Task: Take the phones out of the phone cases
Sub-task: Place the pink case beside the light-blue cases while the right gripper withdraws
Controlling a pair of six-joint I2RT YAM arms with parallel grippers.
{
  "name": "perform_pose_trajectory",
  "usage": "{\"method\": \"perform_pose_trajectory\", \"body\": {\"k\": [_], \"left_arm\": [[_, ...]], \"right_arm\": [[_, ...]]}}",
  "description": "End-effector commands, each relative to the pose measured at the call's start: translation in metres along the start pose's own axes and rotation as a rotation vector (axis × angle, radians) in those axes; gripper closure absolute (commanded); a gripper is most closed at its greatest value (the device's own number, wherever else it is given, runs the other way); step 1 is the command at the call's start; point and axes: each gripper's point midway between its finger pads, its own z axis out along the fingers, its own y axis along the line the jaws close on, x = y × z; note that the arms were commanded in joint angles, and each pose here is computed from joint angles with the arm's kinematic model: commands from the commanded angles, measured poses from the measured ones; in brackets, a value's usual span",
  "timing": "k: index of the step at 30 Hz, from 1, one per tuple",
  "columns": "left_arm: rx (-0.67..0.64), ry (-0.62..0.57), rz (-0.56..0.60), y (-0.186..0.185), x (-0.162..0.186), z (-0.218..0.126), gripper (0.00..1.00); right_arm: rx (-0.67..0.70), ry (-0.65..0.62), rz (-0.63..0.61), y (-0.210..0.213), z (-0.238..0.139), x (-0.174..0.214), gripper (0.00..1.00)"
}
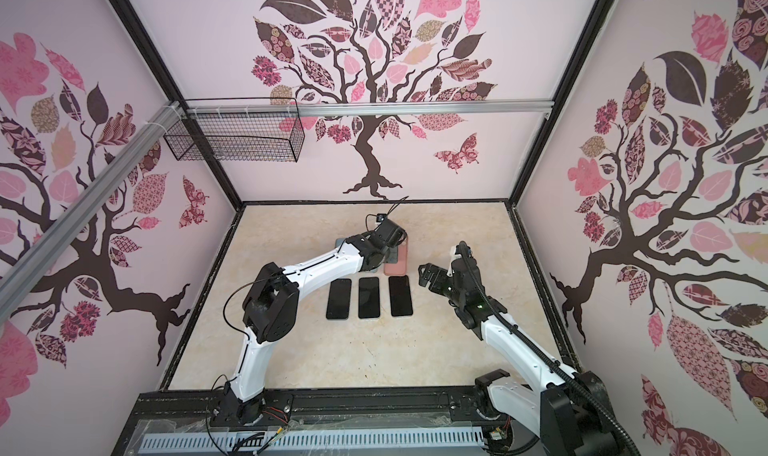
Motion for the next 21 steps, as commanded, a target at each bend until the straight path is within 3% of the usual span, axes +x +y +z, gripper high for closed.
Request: {"method": "perform_pose_trajectory", "body": {"k": [1,11,21], "left_arm": [[-0.007,-0.02,-0.021,0.0,-0.013,0.007,1.0],[-0.039,0.0,-0.043,0.004,-0.019,0.037,1.0],[-0.048,0.027,-0.046,0.005,-0.016,0.059,1.0]], "right_arm": [[-0.127,-0.097,-0.016,0.025,0.001,-0.022,0.0],[-0.02,-0.092,-0.003,0.001,0.013,-0.015,0.01],[-0.014,-0.073,-0.016,-0.003,0.014,-0.009,0.0]]}}
